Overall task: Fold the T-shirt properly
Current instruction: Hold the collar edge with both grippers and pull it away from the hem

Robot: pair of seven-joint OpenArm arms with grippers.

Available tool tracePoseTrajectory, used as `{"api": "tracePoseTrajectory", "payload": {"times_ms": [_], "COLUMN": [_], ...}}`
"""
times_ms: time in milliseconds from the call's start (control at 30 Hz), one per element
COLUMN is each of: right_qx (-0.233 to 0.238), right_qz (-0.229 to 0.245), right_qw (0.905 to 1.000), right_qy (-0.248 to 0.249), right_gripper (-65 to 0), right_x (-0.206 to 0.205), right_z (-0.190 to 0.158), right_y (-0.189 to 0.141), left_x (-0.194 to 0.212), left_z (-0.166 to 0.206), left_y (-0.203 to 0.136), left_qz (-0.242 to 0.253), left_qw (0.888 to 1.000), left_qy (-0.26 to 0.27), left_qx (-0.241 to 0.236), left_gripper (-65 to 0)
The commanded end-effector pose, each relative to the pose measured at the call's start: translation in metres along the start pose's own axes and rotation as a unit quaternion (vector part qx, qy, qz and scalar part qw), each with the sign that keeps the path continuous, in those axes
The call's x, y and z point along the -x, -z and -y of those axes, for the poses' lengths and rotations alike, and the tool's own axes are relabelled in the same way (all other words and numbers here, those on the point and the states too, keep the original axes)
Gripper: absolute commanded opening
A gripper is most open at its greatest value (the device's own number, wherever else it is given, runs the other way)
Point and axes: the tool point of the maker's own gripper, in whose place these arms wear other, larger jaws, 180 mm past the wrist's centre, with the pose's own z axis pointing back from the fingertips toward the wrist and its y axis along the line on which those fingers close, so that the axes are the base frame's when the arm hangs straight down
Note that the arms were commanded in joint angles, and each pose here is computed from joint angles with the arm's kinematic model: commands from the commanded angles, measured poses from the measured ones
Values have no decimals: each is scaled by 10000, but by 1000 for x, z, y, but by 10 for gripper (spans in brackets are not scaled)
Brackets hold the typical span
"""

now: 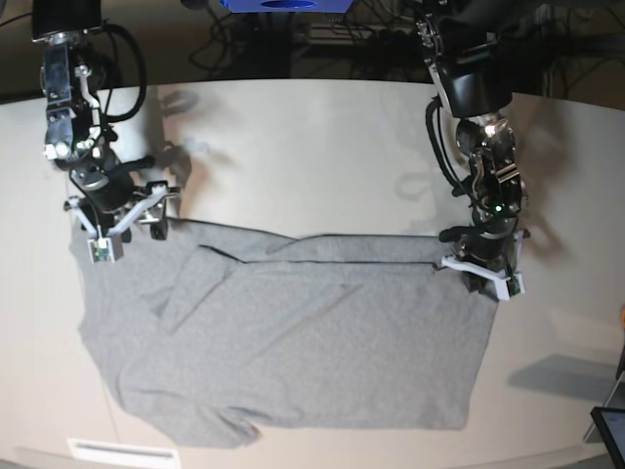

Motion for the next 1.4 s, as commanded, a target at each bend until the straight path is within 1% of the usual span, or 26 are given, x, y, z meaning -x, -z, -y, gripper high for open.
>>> {"api": "tracePoseTrajectory", "payload": {"times_ms": [0,133,233,333,533,700,933,1067,1100,1133,1200,1267,1300,1367], "right_qx": [-20,-26,-32,-33,-51,-345,-472,-724,-731,-733,-715,-715,-715,-715], "right_qz": [257,254,247,216,176,134,453,447,443,434,437,437,437,437], "right_qw": [9996,9996,9996,9997,9998,9988,9968,9944,9944,9944,9947,9947,9947,9947], "right_qy": [-86,-89,-92,-87,-93,-315,-455,-620,-628,-628,-602,-602,-602,-602], "right_gripper": [-305,-305,-305,-305,-305,-306,-306,-306,-306,-306,-306,-306,-306,-306], "right_x": [-16,-16,-15,-12,-8,-3,-26,-29,-29,-29,-29,-29,-29,-29], "right_z": [0,0,0,0,-1,-13,-26,-45,-47,-47,-46,-46,-46,-46], "right_y": [-3,-3,-3,-3,-4,-6,-17,-12,-11,-10,-9,-9,-9,-9], "left_x": [-24,-33,-37,-45,-30,-32,-44,-42,-42,-41,-41,-43,-46,-49], "left_z": [1,-1,-19,-26,-26,-24,-23,-24,-24,-26,-30,-33,-34,-36], "left_y": [1,3,0,1,12,15,17,15,15,13,6,-1,-5,-11], "left_qz": [329,416,491,581,338,342,455,450,435,432,498,585,655,725], "left_qw": [9995,9991,9981,9965,9970,9964,9959,9960,9961,9962,9963,9961,9959,9956], "left_qy": [14,-51,-281,-497,-610,-703,-721,-700,-696,-678,-604,-525,-482,-424], "left_qx": [34,-13,-222,-327,-333,-315,-305,-319,-319,-332,-367,-396,-406,-422], "left_gripper": [-606,-608,-610,-610,-610,-610,-610,-600,-593,-571,-467,-395,-375,-364]}}
